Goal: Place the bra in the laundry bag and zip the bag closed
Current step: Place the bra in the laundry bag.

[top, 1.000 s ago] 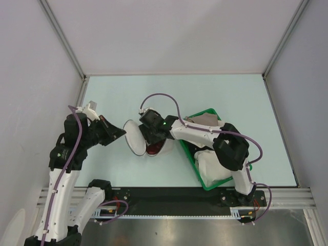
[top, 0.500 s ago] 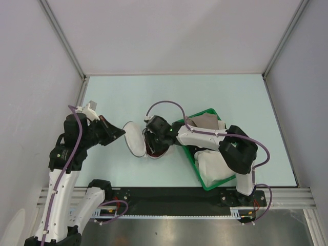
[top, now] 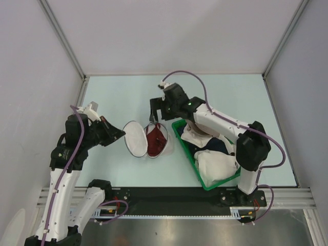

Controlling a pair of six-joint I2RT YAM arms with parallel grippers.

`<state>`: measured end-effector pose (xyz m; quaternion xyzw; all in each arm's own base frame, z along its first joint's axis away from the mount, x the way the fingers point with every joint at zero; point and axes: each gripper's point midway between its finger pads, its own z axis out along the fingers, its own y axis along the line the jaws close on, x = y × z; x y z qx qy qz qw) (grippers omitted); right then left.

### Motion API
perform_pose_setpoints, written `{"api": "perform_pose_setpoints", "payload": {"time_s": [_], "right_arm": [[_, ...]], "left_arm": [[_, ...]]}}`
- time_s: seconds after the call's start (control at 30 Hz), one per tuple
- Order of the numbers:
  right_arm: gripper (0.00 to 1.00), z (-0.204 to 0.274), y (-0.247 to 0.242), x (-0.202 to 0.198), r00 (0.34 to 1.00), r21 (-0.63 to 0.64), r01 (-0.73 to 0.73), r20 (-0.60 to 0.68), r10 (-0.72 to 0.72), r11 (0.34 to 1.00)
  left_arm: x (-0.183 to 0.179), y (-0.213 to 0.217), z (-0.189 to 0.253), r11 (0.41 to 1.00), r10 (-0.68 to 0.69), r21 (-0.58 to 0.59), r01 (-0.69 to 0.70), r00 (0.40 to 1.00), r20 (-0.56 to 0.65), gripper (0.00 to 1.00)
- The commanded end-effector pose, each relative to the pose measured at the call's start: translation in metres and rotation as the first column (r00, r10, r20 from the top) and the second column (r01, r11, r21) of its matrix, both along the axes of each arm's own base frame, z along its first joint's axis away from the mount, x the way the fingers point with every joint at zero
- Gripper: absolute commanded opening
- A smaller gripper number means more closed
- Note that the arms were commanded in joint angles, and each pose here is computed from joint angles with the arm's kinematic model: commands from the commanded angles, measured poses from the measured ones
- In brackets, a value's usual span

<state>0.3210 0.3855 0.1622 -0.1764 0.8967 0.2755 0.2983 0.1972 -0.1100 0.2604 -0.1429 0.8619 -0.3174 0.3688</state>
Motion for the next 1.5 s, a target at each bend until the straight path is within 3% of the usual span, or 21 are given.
{"api": "perform_pose_setpoints", "payload": {"time_s": [0.0,0.17,0.3,0.37,0.53,0.6,0.7,1.03,1.33,1.47], "right_arm": [[1.00,0.045,-0.018,0.029,0.999,0.088,0.007,0.049,-0.011,0.996],[1.00,0.013,-0.027,0.061,0.992,0.199,0.016,-0.125,0.009,0.980],[1.00,-0.008,-0.015,0.053,0.956,0.276,0.005,-0.282,0.077,0.961],[1.00,-0.023,-0.019,0.046,0.938,0.263,0.061,-0.345,0.034,0.963],[1.00,-0.023,-0.030,0.046,0.915,0.346,0.251,-0.390,-0.105,0.904],[0.99,-0.024,-0.028,0.045,0.898,0.377,0.304,-0.421,-0.130,0.875],[0.99,-0.023,-0.023,0.041,0.883,0.393,0.334,-0.448,-0.139,0.857],[1.00,-0.004,0.015,0.022,0.844,0.451,0.451,-0.495,-0.205,0.770],[1.00,-0.024,0.012,0.008,0.735,0.395,0.611,-0.605,-0.306,0.686],[1.00,-0.034,0.003,0.013,0.667,0.380,0.704,-0.644,-0.374,0.600]], "left_arm": [[0.005,-0.001,0.001,0.999,-0.030,0.020,0.029,0.999,0.040,0.00],[0.006,-0.001,0.002,0.998,-0.049,0.033,0.047,0.998,0.051,0.00],[0.005,-0.002,0.001,0.998,-0.057,0.029,0.056,0.997,0.048,0.00],[0.005,-0.002,0.002,0.998,-0.057,0.031,0.055,0.997,0.053,0.00],[0.003,0.005,-0.002,0.998,-0.027,0.060,0.025,0.999,0.042,0.00],[0.002,0.023,-0.004,0.990,0.073,0.115,-0.076,0.997,0.033,0.00],[-0.001,0.042,0.001,0.971,0.173,0.160,-0.179,0.984,0.050,0.00],[-0.015,0.073,0.013,0.918,0.317,0.218,-0.332,0.943,0.102,0.00],[-0.025,0.080,0.008,0.905,0.340,0.237,-0.354,0.935,0.100,0.00],[-0.026,0.076,0.007,0.912,0.330,0.222,-0.345,0.939,0.101,0.00]]}}
